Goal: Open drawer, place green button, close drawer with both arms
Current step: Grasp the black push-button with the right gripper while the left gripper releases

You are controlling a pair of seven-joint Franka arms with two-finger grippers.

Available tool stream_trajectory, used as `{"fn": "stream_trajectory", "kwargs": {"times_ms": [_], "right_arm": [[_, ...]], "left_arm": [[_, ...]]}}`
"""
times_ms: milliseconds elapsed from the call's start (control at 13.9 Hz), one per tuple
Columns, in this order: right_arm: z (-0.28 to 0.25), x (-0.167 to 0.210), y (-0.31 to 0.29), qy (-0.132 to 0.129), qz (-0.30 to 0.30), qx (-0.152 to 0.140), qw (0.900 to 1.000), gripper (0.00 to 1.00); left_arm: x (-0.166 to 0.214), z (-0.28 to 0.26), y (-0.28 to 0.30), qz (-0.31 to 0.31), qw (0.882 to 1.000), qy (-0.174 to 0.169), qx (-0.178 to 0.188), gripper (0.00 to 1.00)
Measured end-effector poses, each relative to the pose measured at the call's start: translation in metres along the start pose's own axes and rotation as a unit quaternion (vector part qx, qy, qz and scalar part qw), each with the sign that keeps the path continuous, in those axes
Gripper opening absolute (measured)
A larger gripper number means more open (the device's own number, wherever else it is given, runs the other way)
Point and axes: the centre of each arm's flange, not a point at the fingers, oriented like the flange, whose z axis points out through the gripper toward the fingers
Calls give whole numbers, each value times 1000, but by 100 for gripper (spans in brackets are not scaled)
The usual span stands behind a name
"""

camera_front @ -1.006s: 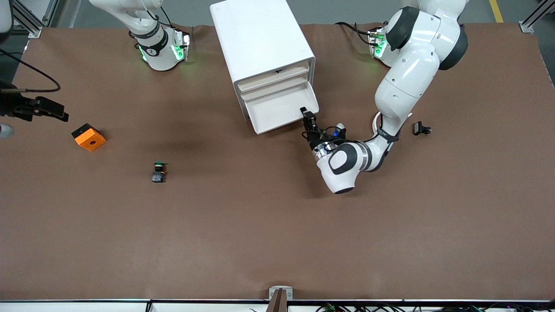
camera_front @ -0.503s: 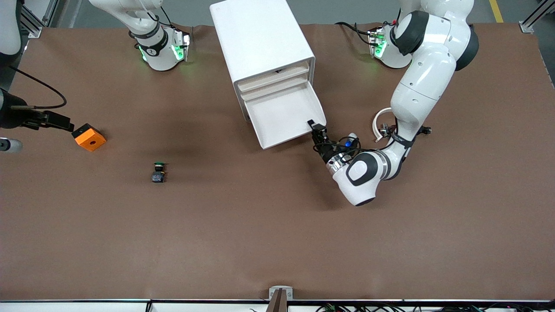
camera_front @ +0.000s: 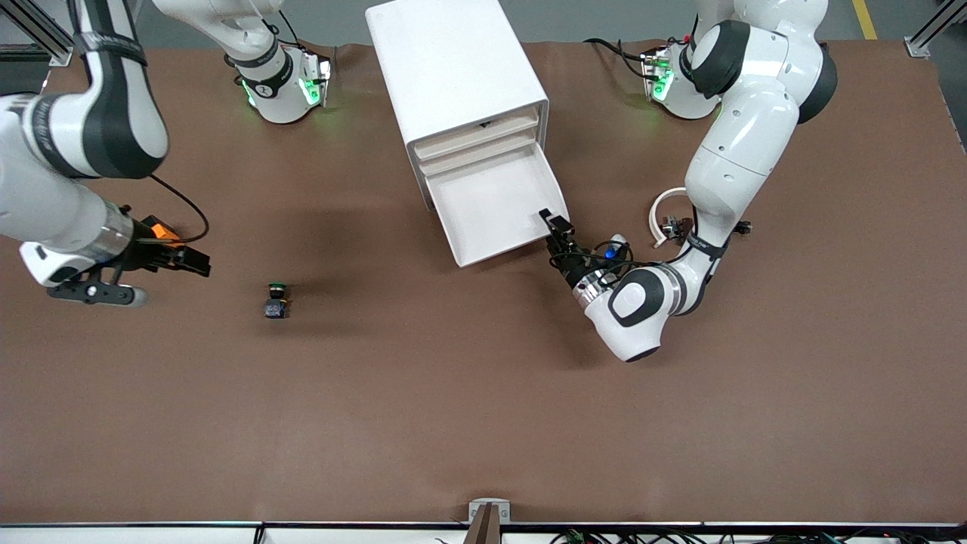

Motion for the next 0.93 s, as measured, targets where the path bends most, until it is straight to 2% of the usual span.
{"fn": "stream_trajectory", "kwargs": {"times_ms": [144, 287, 359, 647, 934], "right_arm": [[33, -6, -10, 19, -5, 2, 1000, 100], [69, -8, -13, 23, -3, 4, 1000, 100], [88, -8, -12, 25, 0, 6, 1000, 100], [160, -12, -21, 34, 8, 8, 999, 100], [199, -18, -47, 42, 10, 7, 999, 100]], "left_arm": [[0, -1, 0, 2, 1000, -1, 0, 76], [1, -2, 1, 3, 1000, -1, -2, 96], [2, -4, 1, 6, 1000, -3, -4, 100], [-4, -17, -8, 72, 997, -2, -25, 100], [-7, -37, -27, 168, 983, 27, -68, 100]]}}
